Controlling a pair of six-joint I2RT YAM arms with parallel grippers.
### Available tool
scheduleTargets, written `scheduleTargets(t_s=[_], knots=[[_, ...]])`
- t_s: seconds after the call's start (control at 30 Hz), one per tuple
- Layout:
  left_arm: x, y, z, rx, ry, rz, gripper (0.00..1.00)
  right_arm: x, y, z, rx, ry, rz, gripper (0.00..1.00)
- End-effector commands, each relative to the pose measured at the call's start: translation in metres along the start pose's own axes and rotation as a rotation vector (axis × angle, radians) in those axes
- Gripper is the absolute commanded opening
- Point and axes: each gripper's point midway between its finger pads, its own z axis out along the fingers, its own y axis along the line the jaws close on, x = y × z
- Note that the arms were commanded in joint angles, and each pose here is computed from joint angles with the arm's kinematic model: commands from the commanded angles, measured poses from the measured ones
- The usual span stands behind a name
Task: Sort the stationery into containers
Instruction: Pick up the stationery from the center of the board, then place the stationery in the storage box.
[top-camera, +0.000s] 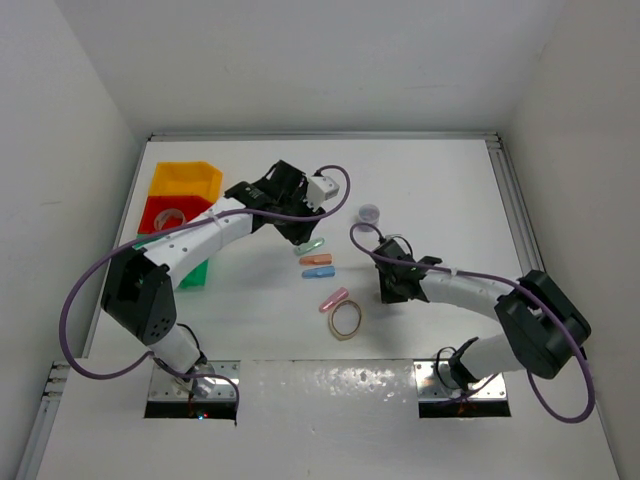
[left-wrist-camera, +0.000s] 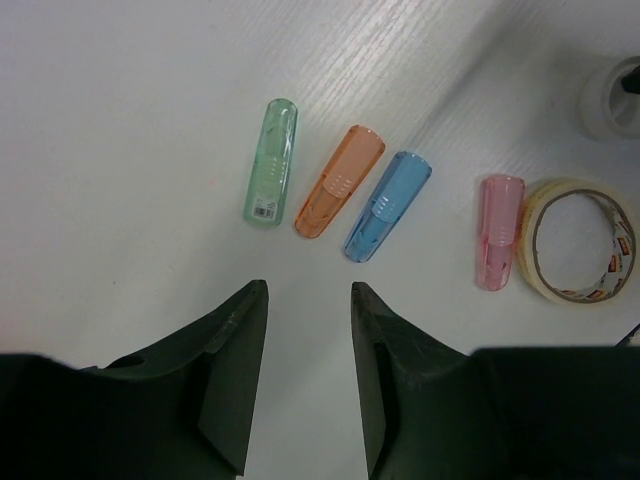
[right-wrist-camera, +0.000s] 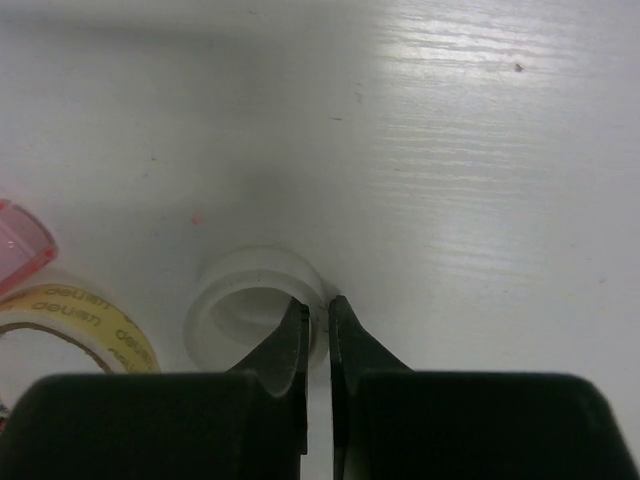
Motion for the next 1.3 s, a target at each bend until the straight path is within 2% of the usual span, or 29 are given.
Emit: scheduleTargets(t_s=[0.0,0.17,0.27,0.4,0.6,0.77,0.87,1.13,1.27], knots=[[-0.027,-0.002,-0.017,-0.004,-0.090,0.001,0.37,-0.019,-0.007,-0.013,0.062,-0.045,-0.021,0.00],[-0.042,-0.007,-0.024,0.034,-0.122,0.006,0.42,-0.076,0.005,-0.056,0.014,-0.249,-0.035,0.00],[-0.050,-0.018,-0.026,0.099,-0.139,0.005,0.48,-0.104,0.019,-0.075,-0.034,-0.366,-0.027,0.00],[-0.061,-0.040,-0.029,0.210,-0.174,0.030,0.57,-0.122,0.036,-0.081,-0.078,-0.447,-0.025,0.00],[-0.063,-0.078,-0.026,0.408,-0.192,0.056,0.57,-0.156,0.063,-0.093,-0.111,-0.518,-0.022,0.00],[-0.065,-0.079,-0.018,0.397,-0.193,0.008,0.55,-0.182,0.081,-0.104,-0.152,-0.583,0.040,0.00],[-0.071,-0.068,-0.011,0.314,-0.197,-0.039,0.44,-0.188,0.092,-0.105,-0.156,-0.588,0.055,0.00],[-0.075,-0.059,0.004,0.188,-0.189,-0.082,0.43,-0.189,0.104,-0.105,-0.167,-0.571,0.124,0.00],[-0.076,-0.047,0.007,0.111,-0.180,-0.132,0.32,-0.187,0.102,-0.106,-0.150,-0.578,0.154,0.00]])
